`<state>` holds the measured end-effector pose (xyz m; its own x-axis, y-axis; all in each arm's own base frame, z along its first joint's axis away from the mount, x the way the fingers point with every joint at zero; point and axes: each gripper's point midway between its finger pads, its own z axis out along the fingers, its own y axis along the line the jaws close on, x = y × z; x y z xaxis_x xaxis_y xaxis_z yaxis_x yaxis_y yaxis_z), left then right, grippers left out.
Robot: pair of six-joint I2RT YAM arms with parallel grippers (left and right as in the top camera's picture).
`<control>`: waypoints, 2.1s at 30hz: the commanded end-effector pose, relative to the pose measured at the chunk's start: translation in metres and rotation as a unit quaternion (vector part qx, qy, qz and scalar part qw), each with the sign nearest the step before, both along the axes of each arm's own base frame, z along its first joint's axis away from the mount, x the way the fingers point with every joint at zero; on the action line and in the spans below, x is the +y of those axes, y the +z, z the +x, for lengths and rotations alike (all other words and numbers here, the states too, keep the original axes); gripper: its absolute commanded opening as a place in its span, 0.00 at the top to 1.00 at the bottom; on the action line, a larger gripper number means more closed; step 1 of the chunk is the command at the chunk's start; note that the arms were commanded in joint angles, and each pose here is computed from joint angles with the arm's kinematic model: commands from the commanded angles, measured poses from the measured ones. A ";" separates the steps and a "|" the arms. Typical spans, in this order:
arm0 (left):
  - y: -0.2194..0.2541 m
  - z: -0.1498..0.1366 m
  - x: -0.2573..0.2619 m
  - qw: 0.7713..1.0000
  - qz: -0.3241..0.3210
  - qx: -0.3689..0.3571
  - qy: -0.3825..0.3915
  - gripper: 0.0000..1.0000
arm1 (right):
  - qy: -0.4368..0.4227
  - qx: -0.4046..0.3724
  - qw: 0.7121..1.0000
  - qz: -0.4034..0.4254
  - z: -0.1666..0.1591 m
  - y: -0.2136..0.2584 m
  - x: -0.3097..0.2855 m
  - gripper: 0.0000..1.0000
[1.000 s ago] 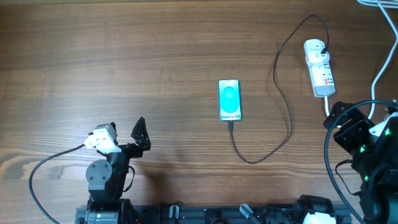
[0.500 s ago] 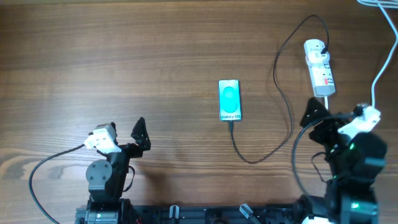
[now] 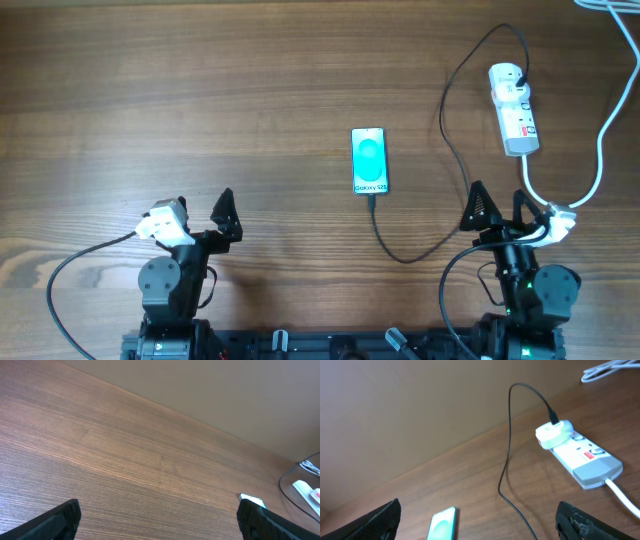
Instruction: Plug charger to phone and switch on socket
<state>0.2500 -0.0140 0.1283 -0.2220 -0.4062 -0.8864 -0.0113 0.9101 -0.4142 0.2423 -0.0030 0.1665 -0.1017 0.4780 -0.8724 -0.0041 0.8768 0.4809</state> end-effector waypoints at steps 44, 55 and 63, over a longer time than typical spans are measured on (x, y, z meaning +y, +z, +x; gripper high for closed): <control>-0.003 0.000 0.000 1.000 -0.004 0.001 0.001 0.00 | -0.053 -0.048 0.993 -0.095 0.003 0.011 -0.020 0.00; 0.030 -0.004 0.002 0.997 -0.004 -0.071 0.005 0.00 | -0.053 -0.048 0.993 -0.095 0.003 0.011 -0.020 0.00; 0.030 -0.004 0.002 0.997 -0.004 -0.071 0.005 0.00 | -0.053 -0.049 0.993 -0.095 0.003 0.011 -0.020 0.00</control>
